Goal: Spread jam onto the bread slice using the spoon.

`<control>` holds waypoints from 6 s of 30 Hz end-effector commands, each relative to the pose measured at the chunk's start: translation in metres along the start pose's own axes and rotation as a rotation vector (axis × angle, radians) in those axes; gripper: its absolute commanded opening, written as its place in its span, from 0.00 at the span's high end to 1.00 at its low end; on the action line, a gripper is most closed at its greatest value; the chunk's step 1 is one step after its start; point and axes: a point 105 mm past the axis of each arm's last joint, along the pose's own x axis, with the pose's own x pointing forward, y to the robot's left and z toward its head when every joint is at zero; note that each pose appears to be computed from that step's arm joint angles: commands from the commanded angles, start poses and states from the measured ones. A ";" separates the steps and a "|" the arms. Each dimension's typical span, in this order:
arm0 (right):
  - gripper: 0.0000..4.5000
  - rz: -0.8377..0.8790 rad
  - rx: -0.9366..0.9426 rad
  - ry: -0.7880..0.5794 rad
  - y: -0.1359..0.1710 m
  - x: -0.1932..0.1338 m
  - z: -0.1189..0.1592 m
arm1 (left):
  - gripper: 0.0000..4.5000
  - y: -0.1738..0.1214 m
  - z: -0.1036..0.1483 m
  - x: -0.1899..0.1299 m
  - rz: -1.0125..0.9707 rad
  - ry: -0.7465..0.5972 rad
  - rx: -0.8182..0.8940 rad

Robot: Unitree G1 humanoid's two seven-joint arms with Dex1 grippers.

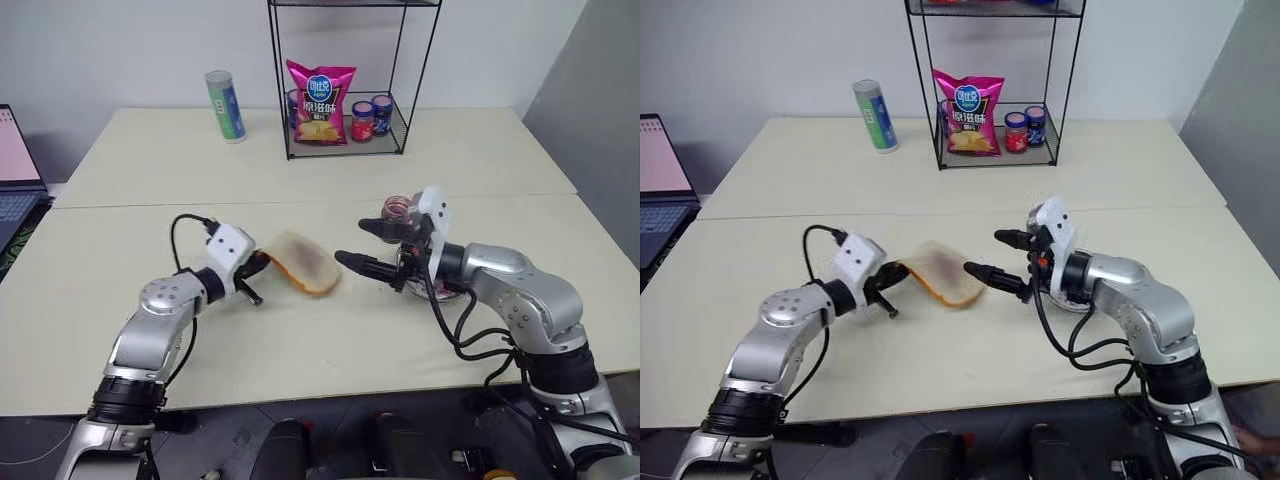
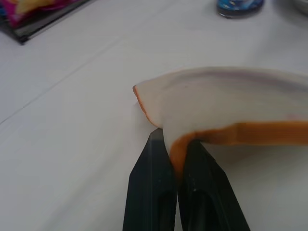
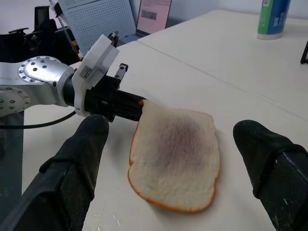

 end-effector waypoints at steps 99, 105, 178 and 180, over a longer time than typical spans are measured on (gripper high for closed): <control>0.50 -0.889 0.874 -0.493 -0.125 -0.137 -0.092 | 0.00 -0.063 0.105 0.008 -0.345 -0.244 0.000; 0.82 -0.892 0.871 -0.502 -0.124 -0.139 -0.091 | 0.00 -0.060 0.104 0.009 -0.342 -0.240 0.001; 0.99 -0.513 -0.203 -0.087 -0.132 -0.001 0.009 | 0.00 -0.018 0.112 -0.006 -0.136 -0.307 -0.050; 0.99 -0.511 -0.159 -0.093 -0.131 0.001 0.008 | 0.00 -0.017 0.111 -0.006 -0.134 -0.305 -0.049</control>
